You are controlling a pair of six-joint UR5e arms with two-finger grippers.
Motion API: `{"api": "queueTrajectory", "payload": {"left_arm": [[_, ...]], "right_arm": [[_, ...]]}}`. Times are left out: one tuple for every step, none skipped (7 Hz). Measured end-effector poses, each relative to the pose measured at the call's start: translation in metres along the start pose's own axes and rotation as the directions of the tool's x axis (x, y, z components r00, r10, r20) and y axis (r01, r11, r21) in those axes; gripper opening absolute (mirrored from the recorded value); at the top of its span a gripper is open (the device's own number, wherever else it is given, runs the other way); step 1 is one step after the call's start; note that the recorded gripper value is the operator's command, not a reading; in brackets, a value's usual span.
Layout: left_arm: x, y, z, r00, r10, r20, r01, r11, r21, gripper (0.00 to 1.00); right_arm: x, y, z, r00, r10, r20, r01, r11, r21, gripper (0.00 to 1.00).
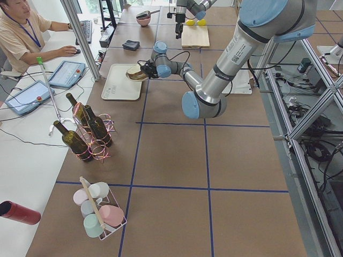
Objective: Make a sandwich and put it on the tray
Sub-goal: 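Carry the plate with the left gripper onto the white tray and release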
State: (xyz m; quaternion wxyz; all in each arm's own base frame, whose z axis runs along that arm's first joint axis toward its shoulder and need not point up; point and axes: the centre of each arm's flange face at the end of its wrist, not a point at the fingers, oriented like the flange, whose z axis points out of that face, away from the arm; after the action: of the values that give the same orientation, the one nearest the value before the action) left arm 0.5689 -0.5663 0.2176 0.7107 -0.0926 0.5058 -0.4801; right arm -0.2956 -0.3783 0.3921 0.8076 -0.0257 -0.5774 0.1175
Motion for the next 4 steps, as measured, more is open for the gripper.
{"api": "queueTrajectory", "payload": {"left_arm": [[0.012,-0.006,0.011,1.0,-0.02,-0.006,0.02,1.0,0.009,0.0],[0.017,-0.011,0.023,1.0,-0.027,-0.016,0.027,1.0,0.007,0.0],[0.019,-0.014,0.034,0.999,-0.028,-0.025,0.028,1.0,0.001,0.0],[0.018,-0.017,0.042,0.999,-0.029,-0.028,0.029,1.0,0.0,0.0]], "right_arm": [[0.0,0.0,0.0,1.0,0.0,0.0,0.0,1.0,0.0,1.0],[0.0,0.0,-0.001,1.0,0.0,0.0,0.0,1.0,0.0,1.0],[0.0,0.0,-0.001,1.0,0.0,0.0,0.0,1.0,0.001,1.0],[0.0,0.001,-0.002,1.0,-0.001,0.002,0.001,1.0,0.001,1.0]]}}
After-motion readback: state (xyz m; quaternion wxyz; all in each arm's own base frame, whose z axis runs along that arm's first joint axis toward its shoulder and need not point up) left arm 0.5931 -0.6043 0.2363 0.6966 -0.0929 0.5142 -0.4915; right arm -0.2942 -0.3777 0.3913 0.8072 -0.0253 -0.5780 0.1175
